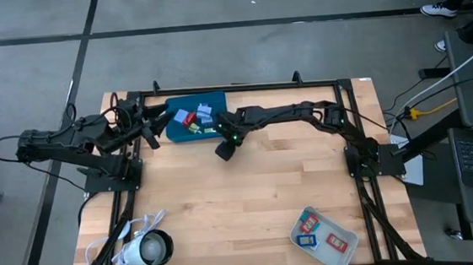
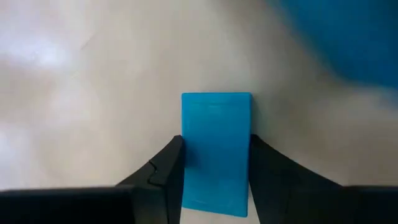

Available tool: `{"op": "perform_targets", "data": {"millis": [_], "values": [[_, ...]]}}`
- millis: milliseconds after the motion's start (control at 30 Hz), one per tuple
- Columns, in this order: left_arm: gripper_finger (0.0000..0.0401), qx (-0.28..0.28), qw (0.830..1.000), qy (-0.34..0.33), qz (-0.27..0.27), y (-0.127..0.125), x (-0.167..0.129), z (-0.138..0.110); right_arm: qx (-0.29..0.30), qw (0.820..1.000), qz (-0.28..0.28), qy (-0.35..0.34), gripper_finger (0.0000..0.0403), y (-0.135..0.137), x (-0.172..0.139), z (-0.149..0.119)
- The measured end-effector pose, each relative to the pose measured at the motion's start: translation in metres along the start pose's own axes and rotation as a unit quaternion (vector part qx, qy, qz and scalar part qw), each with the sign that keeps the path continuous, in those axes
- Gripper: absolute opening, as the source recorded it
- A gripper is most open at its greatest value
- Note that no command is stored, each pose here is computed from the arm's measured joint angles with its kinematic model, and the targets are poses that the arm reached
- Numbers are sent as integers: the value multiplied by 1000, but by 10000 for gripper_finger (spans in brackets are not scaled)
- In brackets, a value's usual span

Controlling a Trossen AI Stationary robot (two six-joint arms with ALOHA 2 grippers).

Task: Pick & Place Office items
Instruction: Put the light blue digital clock into the white bin

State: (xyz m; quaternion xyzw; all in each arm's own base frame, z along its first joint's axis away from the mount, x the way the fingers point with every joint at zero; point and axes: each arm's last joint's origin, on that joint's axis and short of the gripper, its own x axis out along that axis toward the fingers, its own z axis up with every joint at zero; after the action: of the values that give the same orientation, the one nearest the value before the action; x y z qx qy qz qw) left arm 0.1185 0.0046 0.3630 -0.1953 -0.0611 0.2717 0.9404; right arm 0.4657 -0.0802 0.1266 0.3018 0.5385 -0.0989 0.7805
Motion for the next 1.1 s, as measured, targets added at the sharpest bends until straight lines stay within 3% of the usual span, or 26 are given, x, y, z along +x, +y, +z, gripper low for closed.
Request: {"op": "perform_targets", "data": {"millis": [200, 467, 800, 933, 1100], "values": [[196, 3, 1000, -2, 5, 0, 0, 0, -11, 996, 65, 67, 136, 27, -5, -15], [196, 12, 1000, -2, 5, 0, 0, 0, -48, 987, 117, 98, 136, 57, -12, -30], [196, 23, 1000, 0, -1, 0, 0, 0, -118, 965, 138, 192, 136, 87, -36, -66], [196, 30, 1000, 0, -1, 0, 0, 0, -149, 962, 151, 173, 136, 103, -61, -72], [196, 29, 1000, -1, -1, 0, 0, 0, -178, 973, 106, 106, 136, 115, -99, -75]]}}
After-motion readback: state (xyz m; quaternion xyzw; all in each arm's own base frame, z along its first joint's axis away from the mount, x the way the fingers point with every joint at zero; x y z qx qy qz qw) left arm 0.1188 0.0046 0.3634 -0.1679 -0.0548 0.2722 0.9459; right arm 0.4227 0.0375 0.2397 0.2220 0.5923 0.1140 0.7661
